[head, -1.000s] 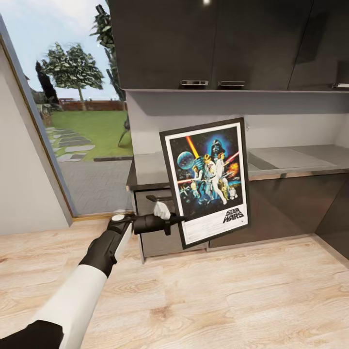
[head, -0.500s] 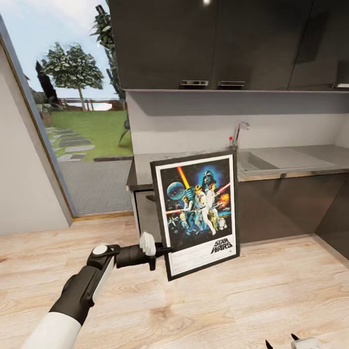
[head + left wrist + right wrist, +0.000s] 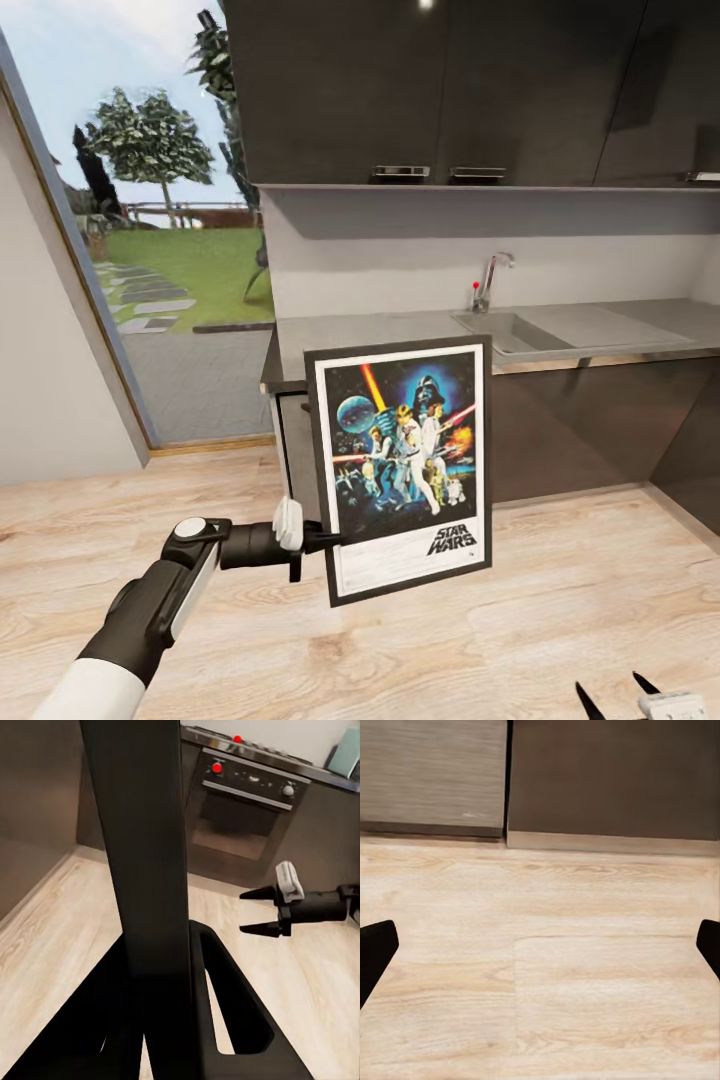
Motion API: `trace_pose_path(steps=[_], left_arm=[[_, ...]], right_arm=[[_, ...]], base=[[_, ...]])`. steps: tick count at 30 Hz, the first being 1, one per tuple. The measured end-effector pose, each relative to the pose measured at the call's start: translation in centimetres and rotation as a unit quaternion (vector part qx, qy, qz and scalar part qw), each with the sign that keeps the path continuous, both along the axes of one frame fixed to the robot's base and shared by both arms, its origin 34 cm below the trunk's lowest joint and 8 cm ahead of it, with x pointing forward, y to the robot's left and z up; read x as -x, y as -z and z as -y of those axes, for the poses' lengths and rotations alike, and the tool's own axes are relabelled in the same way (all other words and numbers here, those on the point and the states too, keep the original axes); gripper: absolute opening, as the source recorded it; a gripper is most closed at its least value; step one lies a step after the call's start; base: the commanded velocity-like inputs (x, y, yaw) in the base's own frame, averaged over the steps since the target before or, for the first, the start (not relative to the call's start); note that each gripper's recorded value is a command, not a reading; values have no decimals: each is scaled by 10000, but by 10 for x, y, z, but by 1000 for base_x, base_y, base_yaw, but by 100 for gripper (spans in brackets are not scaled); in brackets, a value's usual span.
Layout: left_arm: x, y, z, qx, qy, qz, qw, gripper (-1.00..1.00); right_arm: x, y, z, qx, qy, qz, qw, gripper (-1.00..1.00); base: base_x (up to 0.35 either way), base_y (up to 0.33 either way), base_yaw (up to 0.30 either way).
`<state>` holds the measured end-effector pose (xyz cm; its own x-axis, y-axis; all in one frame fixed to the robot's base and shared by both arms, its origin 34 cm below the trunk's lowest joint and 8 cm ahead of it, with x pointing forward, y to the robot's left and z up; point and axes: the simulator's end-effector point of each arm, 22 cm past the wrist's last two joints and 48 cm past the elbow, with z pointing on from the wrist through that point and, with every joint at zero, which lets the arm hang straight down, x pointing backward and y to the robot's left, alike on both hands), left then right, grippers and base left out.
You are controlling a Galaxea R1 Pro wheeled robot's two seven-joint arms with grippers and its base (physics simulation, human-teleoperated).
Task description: Pick up the poster from the kitchen countertop and hang it on one of the wall nails in the kitchen.
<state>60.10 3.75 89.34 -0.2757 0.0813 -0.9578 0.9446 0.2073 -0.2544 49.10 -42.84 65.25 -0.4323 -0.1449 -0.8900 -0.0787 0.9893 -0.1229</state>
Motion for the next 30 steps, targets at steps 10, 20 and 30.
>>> trace_pose_path(steps=[10, 20, 30], left_arm=[[0, 1, -4, -33, 6, -3, 10000, -100], [2, 6, -8, -119, 37, -34, 9999, -100], [24, 19, 13, -309, 459, -106, 9984, -100]], right_arm=[[-29, -69, 9, -696, -618, -494, 9944, 100], [-76, -226, -35, -1866, -2315, -296, 9543, 100], [-67, -253, -113, -2665, -3626, -722, 8901, 100]], base=[[0, 0, 0], [0, 0, 0], [0, 0, 0]])
